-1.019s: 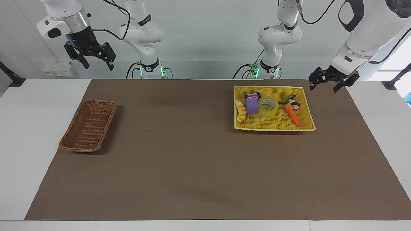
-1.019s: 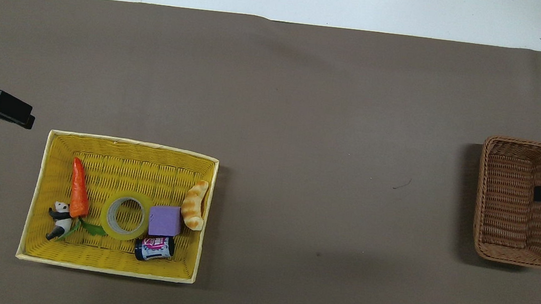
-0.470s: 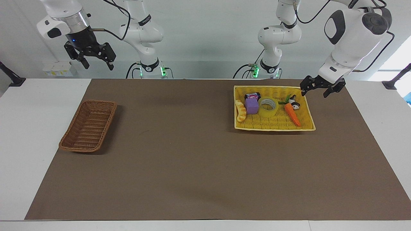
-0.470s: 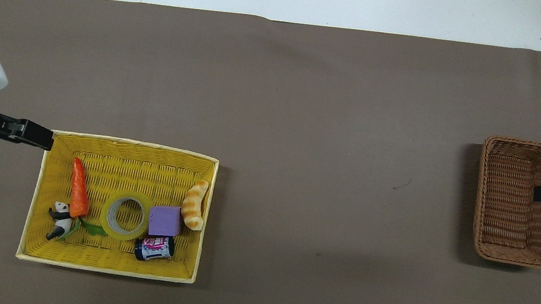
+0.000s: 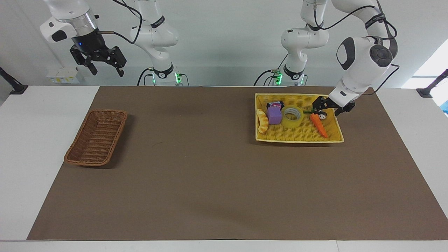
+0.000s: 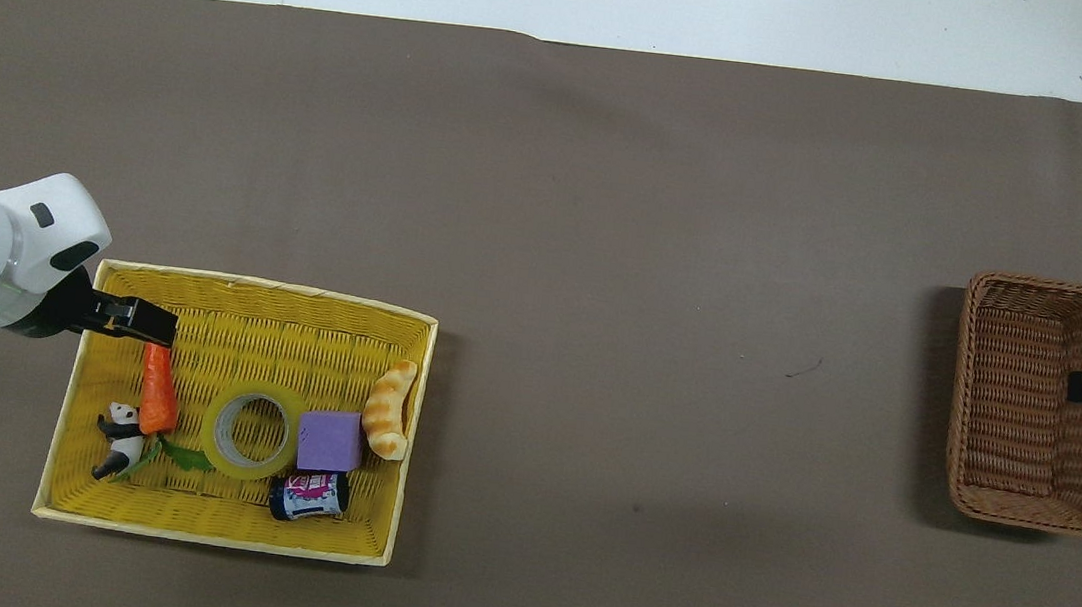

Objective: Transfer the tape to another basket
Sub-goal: 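Reach the left gripper down into the yellow basket to the tape roll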

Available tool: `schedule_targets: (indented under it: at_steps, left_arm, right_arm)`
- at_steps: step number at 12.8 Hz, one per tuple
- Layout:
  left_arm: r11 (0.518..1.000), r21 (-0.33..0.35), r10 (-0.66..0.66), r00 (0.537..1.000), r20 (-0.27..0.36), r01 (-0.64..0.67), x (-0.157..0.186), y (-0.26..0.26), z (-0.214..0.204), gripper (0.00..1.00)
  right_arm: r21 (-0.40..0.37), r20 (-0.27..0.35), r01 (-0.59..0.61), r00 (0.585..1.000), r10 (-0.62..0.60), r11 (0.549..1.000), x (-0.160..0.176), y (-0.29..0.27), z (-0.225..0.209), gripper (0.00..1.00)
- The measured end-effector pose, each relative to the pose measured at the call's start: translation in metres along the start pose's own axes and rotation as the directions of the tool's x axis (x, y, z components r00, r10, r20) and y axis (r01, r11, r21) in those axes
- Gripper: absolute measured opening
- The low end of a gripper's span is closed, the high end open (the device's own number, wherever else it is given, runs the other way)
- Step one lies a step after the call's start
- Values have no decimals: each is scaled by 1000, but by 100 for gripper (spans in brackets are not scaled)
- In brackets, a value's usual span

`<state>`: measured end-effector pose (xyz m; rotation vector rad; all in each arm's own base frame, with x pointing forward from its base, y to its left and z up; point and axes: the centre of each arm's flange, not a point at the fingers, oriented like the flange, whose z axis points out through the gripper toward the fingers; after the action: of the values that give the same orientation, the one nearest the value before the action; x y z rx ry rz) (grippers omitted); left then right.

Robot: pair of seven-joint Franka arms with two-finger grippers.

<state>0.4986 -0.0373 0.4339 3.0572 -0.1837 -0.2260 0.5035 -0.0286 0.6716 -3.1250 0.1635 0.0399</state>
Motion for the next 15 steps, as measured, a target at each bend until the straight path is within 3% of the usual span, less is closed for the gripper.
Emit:
schedule_targets:
  at_steps: [4,6,7,8,9,10,11,14,15]
  left_arm:
    - [1000,-28,-11,1000,21,12,-13,10,58,100]
    - [999,-30,-42,998,44,44,-22,19,82,94]
    - [997,-37,-71,996,56,73,-25,22,90,85]
    - [994,-40,-102,992,70,105,-29,24,97,85]
    - [990,-36,-132,988,79,135,-32,27,105,79]
    - [987,-30,-152,985,85,155,-36,32,114,66]
    - [986,-24,-164,982,90,167,-40,37,122,66]
    - [984,-21,-173,980,99,176,-45,37,131,24]
    - [984,-23,-176,980,98,179,-42,36,128,22]
  right_arm:
    - [0,0,0,1000,0,1000,0,0,0,100]
    - [0,0,0,1000,0,1000,0,0,0,100]
    - [0,0,0,1000,0,1000,0,0,0,100]
    - [0,0,0,1000,0,1000,0,0,0,100]
    - [0,0,0,1000,0,1000,0,0,0,100]
    - [0,0,0,1000,0,1000,0,0,0,100]
    - [0,0,0,1000,0,1000,0,0,0,100]
    - [0,0,0,1000,0,1000,0,0,0,100]
    - [0,0,0,1000,0,1000,0,0,0,100]
